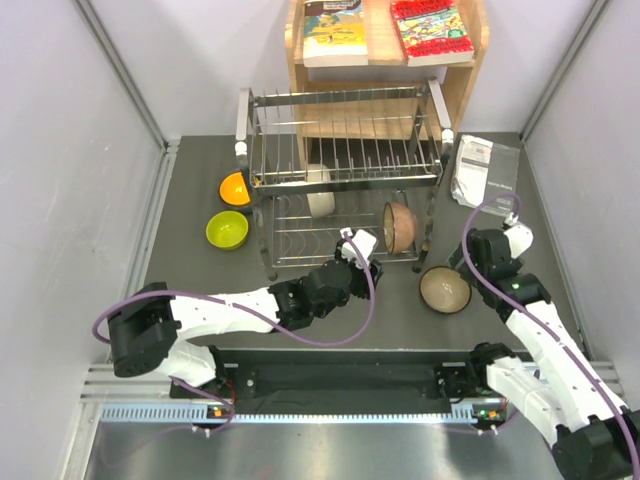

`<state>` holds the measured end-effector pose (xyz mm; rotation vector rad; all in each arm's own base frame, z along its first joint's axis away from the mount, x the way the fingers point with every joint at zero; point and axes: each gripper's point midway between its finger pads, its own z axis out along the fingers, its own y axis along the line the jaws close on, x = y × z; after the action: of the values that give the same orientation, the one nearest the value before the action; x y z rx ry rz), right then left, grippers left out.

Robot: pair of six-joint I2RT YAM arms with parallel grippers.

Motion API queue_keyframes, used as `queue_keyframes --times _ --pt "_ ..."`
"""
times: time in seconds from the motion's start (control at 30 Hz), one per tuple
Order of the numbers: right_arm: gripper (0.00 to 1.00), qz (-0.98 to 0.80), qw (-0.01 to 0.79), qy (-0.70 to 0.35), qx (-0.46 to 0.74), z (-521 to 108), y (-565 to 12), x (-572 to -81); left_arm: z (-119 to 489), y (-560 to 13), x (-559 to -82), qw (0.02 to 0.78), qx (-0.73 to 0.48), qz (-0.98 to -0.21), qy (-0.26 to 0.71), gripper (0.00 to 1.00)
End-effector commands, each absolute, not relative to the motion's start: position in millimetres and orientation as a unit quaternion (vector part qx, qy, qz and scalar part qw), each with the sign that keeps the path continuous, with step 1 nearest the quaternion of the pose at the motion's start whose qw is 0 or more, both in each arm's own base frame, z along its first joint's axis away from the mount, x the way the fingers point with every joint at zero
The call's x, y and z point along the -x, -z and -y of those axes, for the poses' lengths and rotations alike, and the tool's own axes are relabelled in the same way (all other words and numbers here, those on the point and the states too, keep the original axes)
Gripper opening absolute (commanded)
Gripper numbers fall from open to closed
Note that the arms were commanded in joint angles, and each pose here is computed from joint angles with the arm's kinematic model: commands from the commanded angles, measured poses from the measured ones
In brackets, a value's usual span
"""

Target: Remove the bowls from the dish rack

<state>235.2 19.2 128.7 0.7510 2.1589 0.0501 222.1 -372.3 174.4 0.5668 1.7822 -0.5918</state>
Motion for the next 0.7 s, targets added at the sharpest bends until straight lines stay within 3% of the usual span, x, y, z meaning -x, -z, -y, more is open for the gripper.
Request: queue_keyframes --times 0.0,0.67 --pt "0.84 -0.850 0.430 0.008 -0.304 -5.8 -132.1 -244.7 377.7 -181.5 -223.7 0.557 -0.228 -0.753 0.266 0.59" --pt "0.86 -0.895 0.367 0.006 -0.254 -4.6 -113.4 -228.6 379.5 -179.0 -221.1 0.551 -0.221 -0.755 0.278 0.58"
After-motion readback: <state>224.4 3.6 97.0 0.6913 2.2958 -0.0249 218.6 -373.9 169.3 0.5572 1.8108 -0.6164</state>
